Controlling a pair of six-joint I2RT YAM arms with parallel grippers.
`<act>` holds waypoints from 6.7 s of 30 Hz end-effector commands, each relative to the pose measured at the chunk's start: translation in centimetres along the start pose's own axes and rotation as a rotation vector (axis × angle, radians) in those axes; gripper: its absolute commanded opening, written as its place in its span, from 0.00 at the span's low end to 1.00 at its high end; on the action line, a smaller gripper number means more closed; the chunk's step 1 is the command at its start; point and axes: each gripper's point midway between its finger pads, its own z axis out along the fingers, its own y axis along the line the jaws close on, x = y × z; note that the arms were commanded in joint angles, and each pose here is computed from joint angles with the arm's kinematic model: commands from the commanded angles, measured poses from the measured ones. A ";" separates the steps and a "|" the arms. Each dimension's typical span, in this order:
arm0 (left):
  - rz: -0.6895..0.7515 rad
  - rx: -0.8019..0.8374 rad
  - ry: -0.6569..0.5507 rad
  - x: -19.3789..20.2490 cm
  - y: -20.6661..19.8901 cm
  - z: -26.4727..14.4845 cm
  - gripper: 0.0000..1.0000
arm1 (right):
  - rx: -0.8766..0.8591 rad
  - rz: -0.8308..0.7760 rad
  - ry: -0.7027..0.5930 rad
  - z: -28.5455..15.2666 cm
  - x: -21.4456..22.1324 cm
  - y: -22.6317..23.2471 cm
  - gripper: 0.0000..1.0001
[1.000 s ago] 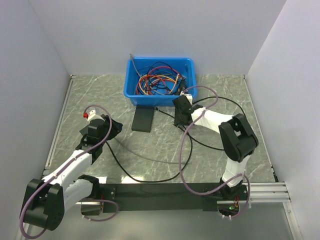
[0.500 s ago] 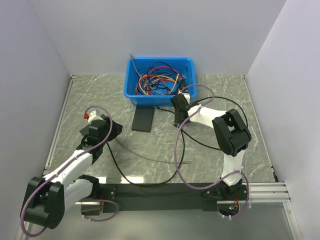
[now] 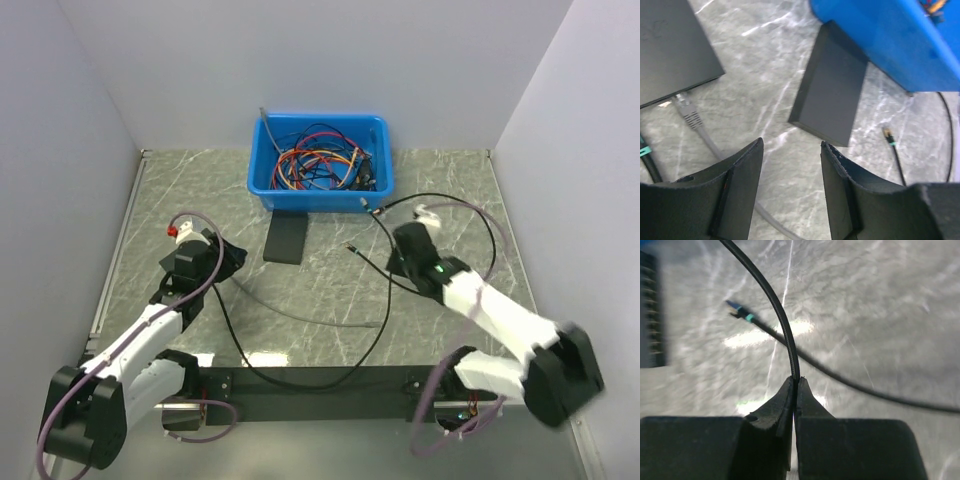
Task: Insert the plug into the switch port
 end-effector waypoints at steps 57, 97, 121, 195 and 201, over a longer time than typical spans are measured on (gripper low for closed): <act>0.083 0.063 0.165 6.1 -1.5 1.1 0.56 | -0.006 -0.225 0.044 9.7 0.2 6.2 0.43; 0.023 0.511 0.037 3.2 -9.6 -3.8 0.58 | -0.984 -0.317 0.243 -2.3 4.8 19.5 0.00; 0.064 0.997 -0.051 4.0 -13.9 -10.6 0.63 | -1.390 -0.291 0.444 -10.1 7.5 23.2 0.00; -0.045 0.482 0.034 4.3 -9.8 -4.9 0.01 | -0.848 -0.666 -0.076 -10.1 6.0 24.9 0.58; -0.036 0.472 0.042 4.6 -9.5 -4.8 0.01 | -0.802 -0.699 -0.063 -9.2 7.0 25.3 0.56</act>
